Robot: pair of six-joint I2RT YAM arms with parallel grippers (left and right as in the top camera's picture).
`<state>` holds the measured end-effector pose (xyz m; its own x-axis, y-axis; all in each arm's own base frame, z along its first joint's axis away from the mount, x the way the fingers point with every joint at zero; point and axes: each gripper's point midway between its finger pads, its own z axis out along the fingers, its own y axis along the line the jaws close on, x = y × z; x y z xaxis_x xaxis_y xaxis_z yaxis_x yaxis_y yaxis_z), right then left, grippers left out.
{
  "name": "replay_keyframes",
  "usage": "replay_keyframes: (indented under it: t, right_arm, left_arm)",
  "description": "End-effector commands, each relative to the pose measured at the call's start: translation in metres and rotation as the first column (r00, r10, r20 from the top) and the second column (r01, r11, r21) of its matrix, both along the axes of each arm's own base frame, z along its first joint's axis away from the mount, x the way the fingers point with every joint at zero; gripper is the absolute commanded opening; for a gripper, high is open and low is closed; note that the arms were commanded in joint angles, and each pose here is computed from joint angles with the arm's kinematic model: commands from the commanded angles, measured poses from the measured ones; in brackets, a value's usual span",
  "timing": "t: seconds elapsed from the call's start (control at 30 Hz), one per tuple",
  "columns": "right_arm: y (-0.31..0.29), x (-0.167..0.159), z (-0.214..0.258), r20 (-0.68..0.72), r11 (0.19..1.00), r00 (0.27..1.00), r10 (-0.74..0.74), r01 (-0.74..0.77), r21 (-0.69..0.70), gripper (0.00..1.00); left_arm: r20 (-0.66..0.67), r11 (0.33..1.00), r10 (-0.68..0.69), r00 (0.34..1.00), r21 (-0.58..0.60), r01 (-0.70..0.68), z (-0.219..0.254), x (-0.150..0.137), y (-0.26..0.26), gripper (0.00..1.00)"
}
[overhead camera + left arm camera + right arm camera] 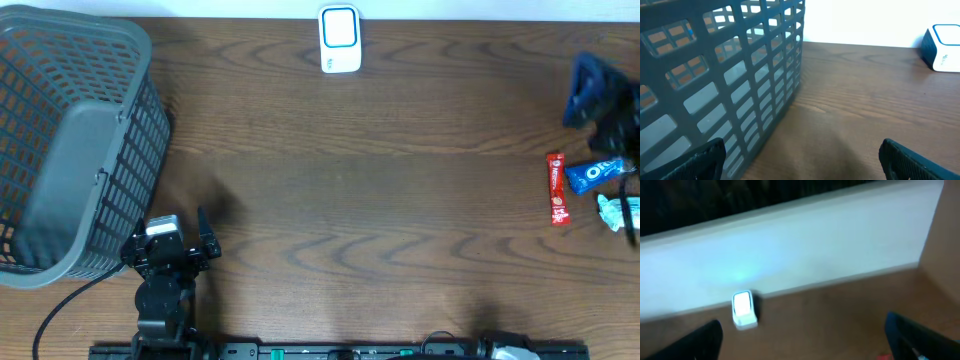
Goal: Scan the item barcode
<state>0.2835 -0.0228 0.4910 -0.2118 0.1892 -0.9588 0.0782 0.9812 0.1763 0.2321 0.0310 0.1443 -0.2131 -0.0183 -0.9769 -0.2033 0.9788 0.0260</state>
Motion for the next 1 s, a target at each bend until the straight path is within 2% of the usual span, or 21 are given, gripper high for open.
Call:
replay_keyframes:
  t: [0.0,0.23,0.4,0.97]
  right_arm:
    - [0.006,-0.018,-0.005,0.059,0.998,0.998,0.028,-0.024,-0.064,0.99]
    - [0.030,-0.049,-0.024,0.261,0.991,0.959,0.112,-0.090,-0.094,0.99]
    - [0.045,-0.057,-0.054,0.354,0.983,0.918,0.176,-0.148,-0.107,0.99]
    - [0.053,-0.065,-0.163,0.501,0.969,0.836,0.224,-0.136,-0.207,0.99]
  left_arm:
    - [-0.034,1.000,0.006,0.999,0.019,-0.006,-0.013,0.000,0.002,0.98]
    - [-0.034,1.000,0.006,0.999,0.019,-0.005,-0.013,0.000,0.002,0.98]
    - [-0.034,1.000,0.006,0.999,0.019,-0.006,-0.013,0.000,0.002,0.98]
    - [-0.034,1.000,0.006,0.999,0.019,-0.005,-0.013,0.000,0.002,0.98]
